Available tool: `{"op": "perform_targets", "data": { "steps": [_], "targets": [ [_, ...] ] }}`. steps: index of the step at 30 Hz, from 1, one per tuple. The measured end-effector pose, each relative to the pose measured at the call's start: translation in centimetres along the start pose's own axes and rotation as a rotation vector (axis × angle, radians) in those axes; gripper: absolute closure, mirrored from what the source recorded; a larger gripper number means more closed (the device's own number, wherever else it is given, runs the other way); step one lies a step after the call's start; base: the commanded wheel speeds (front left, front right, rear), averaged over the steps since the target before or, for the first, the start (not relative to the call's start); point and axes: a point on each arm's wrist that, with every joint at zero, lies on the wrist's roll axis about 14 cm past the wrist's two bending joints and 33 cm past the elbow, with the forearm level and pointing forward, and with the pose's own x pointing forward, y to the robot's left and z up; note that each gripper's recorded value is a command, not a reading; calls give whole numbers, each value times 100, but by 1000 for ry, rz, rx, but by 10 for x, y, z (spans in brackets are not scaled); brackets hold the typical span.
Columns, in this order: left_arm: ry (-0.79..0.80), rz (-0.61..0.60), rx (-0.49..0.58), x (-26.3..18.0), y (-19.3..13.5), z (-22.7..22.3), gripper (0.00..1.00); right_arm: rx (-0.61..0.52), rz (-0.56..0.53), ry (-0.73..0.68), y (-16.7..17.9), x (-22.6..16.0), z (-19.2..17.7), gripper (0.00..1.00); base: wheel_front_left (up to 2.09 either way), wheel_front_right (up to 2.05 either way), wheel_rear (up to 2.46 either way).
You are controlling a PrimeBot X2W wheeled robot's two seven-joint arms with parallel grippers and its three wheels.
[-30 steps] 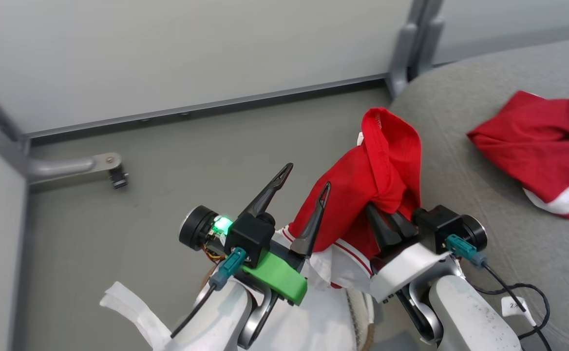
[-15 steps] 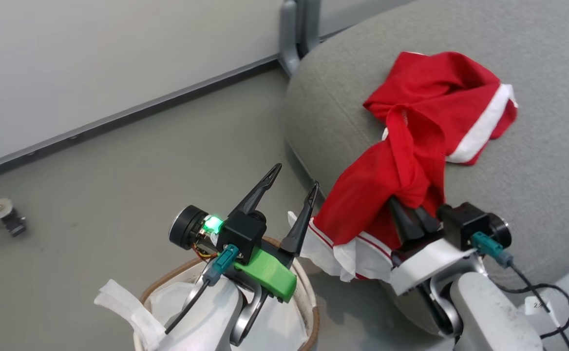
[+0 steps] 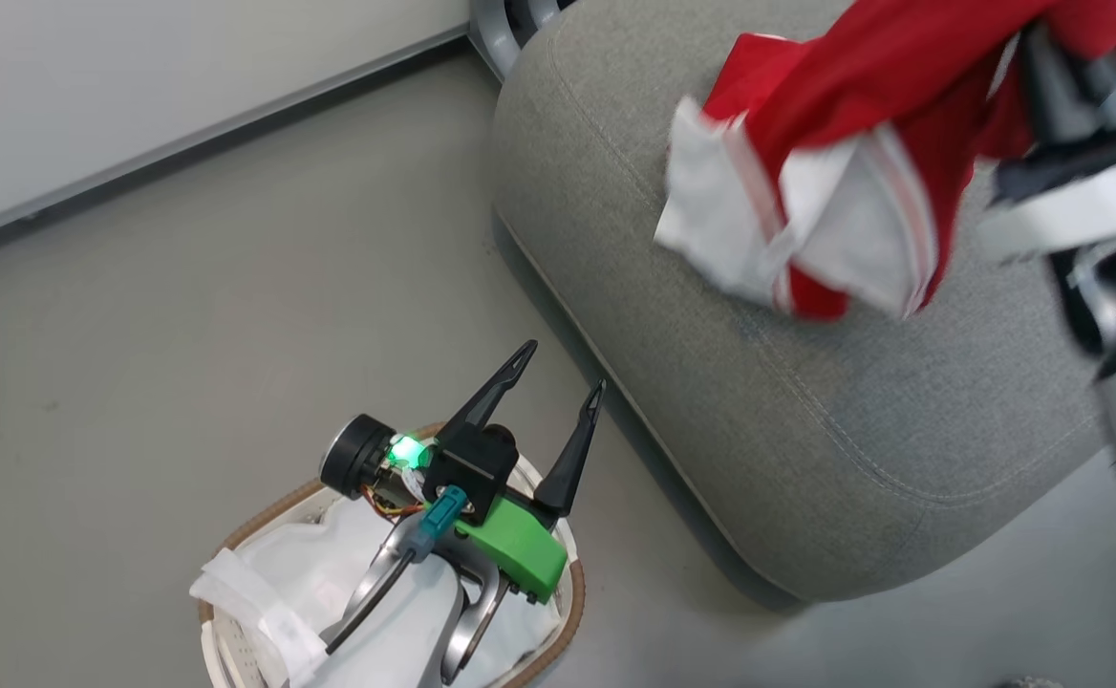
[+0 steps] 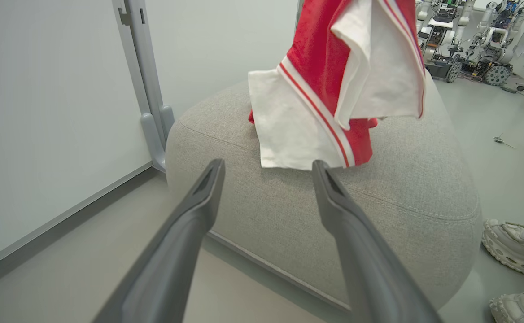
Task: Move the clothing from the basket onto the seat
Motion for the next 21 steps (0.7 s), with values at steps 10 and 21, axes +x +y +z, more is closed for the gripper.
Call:
{"op": "perform_targets", "data": {
  "steps": [10, 21],
  "targets": [
    [41, 27, -19, 2, 31, -30, 0, -167, -93, -31, -60, 64, 9, 100, 0, 0, 0],
    [89, 118, -49, -10, 80, -65, 0, -44, -156, 367, -39, 46, -158, 100, 0, 0, 0]
  ]
}}
